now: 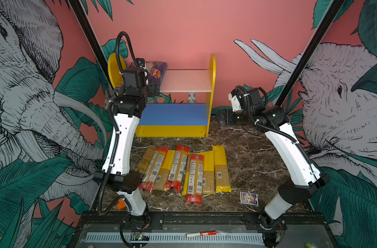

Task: Arrange pasta packages on shelves
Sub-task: Move the pasta bag to the shelf.

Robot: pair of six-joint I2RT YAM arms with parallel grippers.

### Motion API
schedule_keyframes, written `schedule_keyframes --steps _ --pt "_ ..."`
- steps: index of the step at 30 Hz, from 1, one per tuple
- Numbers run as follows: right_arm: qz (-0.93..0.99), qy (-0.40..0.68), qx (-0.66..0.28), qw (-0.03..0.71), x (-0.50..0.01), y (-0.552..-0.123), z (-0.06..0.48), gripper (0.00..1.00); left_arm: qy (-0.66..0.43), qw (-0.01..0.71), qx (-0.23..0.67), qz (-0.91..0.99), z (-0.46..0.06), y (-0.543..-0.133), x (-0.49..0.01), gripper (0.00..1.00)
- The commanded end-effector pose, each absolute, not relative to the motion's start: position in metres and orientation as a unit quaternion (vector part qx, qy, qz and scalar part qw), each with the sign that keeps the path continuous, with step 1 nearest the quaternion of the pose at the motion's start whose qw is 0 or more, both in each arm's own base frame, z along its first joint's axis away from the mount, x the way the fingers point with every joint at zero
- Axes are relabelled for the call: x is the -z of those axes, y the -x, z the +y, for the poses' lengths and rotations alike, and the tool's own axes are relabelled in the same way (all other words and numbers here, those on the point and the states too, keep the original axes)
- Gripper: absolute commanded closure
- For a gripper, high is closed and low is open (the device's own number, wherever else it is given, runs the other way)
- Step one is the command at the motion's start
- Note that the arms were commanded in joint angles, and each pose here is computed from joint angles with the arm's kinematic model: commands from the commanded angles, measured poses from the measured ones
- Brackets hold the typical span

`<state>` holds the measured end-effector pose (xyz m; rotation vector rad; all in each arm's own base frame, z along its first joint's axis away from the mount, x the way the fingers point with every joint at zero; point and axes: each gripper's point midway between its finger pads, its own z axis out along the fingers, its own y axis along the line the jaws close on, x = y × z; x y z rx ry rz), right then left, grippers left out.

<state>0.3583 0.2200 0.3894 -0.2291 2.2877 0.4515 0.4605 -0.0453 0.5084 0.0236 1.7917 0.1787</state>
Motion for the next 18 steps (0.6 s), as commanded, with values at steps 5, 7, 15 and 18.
schedule_keyframes --steps 5,7,15,18 --pt "0.885 0.112 -0.182 0.413 -0.408 -0.350 0.227 0.01 0.007 0.661 -0.091 0.745 -0.023 -0.391 -0.557 0.01" --pt "0.887 0.126 -0.177 0.408 -0.406 -0.349 0.233 0.01 0.011 0.653 -0.101 0.750 -0.015 -0.376 -0.549 0.00" --pt "0.888 0.174 -0.182 0.385 -0.398 -0.332 0.257 0.01 0.024 0.597 -0.117 0.793 0.006 -0.308 -0.487 0.01" --pt "0.890 0.186 -0.185 0.373 -0.392 -0.324 0.263 0.01 0.026 0.567 -0.113 0.815 0.009 -0.285 -0.453 0.01"
